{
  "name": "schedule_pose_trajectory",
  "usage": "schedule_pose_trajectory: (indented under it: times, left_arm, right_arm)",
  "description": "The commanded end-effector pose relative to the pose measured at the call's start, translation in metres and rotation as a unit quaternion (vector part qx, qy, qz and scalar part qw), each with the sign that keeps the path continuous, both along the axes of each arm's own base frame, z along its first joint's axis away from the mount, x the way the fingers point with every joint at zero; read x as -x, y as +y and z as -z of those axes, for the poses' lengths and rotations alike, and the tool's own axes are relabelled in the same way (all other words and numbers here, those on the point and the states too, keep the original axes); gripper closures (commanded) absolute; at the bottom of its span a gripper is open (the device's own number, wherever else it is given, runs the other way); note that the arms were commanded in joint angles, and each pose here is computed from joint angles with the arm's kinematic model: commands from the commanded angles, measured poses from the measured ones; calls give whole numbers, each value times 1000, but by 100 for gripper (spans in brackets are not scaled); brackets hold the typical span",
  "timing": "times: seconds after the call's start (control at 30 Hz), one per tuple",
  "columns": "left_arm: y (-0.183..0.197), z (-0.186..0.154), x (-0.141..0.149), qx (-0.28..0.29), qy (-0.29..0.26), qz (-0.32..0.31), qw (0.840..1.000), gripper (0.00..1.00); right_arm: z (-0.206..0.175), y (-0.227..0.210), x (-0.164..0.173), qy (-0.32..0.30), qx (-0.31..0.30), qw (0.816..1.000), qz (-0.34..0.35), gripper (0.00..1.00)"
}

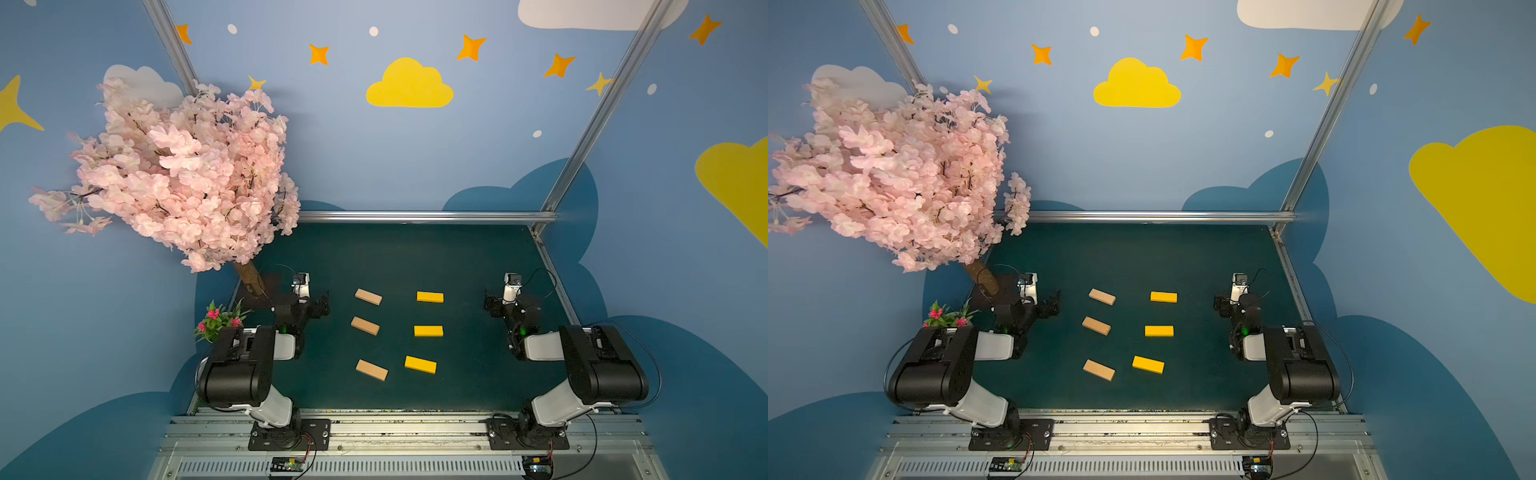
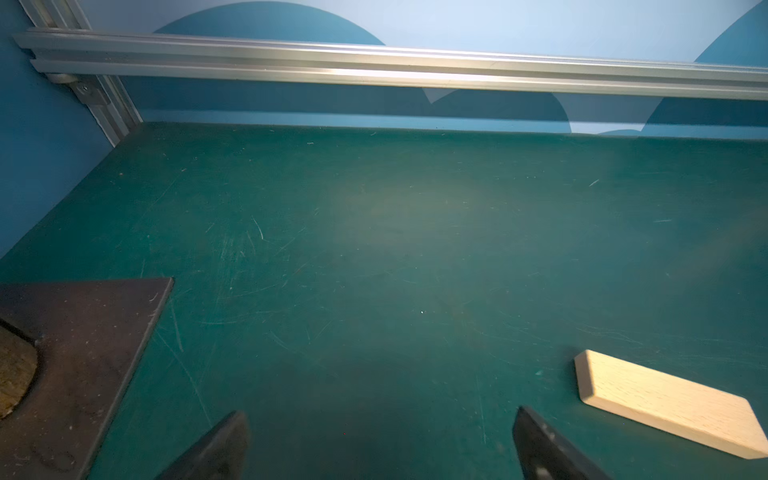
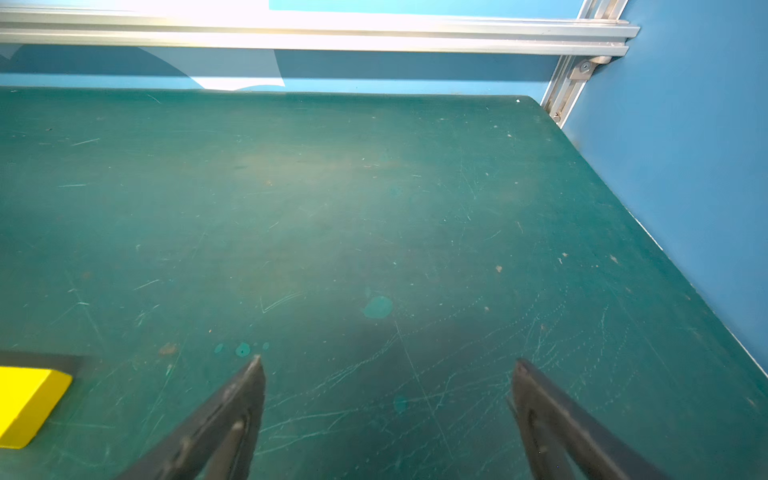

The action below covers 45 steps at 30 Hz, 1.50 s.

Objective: Assemble the number 6 with building blocks
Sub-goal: Pick up the building block from the center of the board.

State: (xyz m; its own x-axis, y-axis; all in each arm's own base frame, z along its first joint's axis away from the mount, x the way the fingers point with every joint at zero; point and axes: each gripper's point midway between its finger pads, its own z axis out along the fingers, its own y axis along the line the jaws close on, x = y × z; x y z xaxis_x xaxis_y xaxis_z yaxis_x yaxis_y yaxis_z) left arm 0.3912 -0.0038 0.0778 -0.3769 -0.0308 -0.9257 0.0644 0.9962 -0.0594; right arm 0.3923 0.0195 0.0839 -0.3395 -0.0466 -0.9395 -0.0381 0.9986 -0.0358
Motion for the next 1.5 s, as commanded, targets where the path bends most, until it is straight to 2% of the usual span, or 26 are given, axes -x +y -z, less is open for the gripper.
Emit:
schedule_pose_trajectory:
  times: [0.0,0.6,0.67,0.73,0.83,0.9,0.93,1.0,1.1,1.23,1.3,1.37,1.47]
  left_arm:
    - [0,-7,-4,1,-11,2,1000,0]
    - [3,-8,-3,3,-7,-3,1000,0]
    - [4,-22,-6,-1,-11,-7,1000,0]
    - [0,-40,-8,-9,2,-1,1000,0]
    - [-10,-81,-7,0,-10,6,1000,0]
    - [-21,-103,-5,43,2,17,999,0]
    - [-28,-106,-5,60,18,26,998,0]
    - [-51,-103,-2,79,58,59,993,0]
    - [-85,-83,6,72,117,113,984,0]
    - [-116,-63,17,37,176,167,969,0]
    - [-122,-60,19,39,196,178,964,0]
    - [-125,-58,20,45,212,183,959,0]
    - [-127,-53,20,50,223,182,956,0]
  right_arm:
    - [-9,3,-3,-9,-3,1000,-7,6]
    - [-12,4,-3,-10,-9,1000,-18,6]
    - [-25,16,-2,-2,8,999,-44,6]
    - [-40,37,1,38,16,995,-88,6]
    - [-79,77,9,66,2,976,-209,6]
    - [-95,100,11,66,-12,959,-274,6]
    - [-101,110,13,68,-16,949,-307,6]
    - [-98,132,15,111,-27,921,-372,11]
    - [-86,162,18,161,6,879,-450,16]
    - [-62,182,23,221,68,833,-502,24]
    - [-53,184,21,243,85,823,-507,24]
    - [-44,189,22,248,110,803,-531,24]
    - [-27,195,18,262,136,790,-538,23]
